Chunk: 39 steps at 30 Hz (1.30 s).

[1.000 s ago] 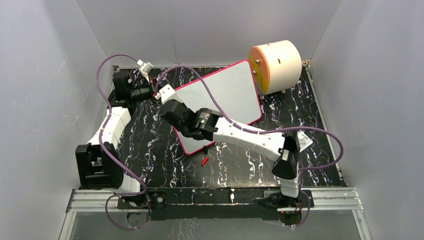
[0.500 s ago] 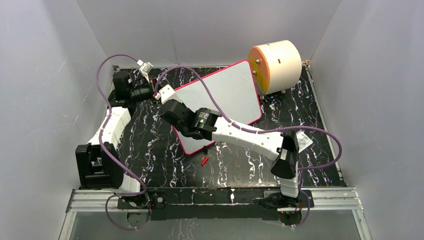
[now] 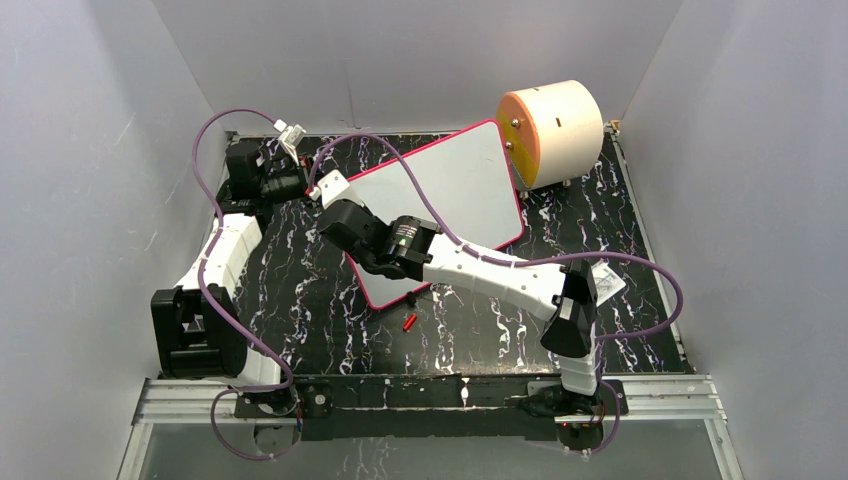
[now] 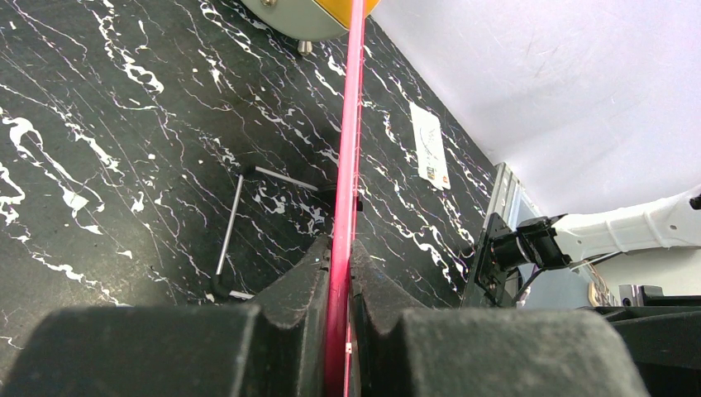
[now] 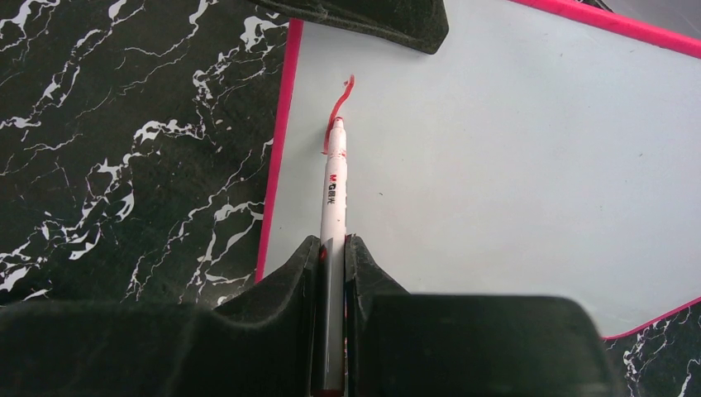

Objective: Write a sentence on the whiteboard

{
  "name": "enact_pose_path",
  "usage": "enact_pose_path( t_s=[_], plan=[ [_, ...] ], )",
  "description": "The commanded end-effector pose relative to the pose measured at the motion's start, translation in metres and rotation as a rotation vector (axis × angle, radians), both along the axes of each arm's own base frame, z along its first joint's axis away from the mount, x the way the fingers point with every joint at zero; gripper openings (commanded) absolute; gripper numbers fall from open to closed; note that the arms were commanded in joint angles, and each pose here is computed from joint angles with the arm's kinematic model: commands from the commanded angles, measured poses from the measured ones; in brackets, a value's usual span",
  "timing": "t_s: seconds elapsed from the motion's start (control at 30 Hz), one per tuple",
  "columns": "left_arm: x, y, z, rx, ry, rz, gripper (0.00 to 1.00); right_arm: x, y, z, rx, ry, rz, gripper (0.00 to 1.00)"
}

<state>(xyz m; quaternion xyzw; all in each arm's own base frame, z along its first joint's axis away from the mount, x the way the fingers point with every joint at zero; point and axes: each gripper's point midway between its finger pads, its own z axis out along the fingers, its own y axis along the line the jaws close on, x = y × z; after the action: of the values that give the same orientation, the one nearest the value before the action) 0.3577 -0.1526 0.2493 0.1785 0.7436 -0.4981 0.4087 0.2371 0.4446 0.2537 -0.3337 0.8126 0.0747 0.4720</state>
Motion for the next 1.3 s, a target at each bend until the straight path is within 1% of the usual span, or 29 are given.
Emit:
enact_pose_path(
  t_s=[0.0,0.37,1.27],
  plan=[
    [-0.009,-0.004,-0.002,0.012,0.038,0.0,0.0,0.005,0.009,0.016,0.059,-0.02,-0.001,0.0],
    [-0.009,-0.004,-0.003,0.012,0.038,0.0,0.0,0.014,-0.006,0.014,0.029,-0.041,-0.06,0.0],
    [-0.009,-0.004,-0.003,0.013,0.039,0.001,0.0,0.022,-0.022,0.015,0.019,-0.047,-0.112,0.0]
  ],
)
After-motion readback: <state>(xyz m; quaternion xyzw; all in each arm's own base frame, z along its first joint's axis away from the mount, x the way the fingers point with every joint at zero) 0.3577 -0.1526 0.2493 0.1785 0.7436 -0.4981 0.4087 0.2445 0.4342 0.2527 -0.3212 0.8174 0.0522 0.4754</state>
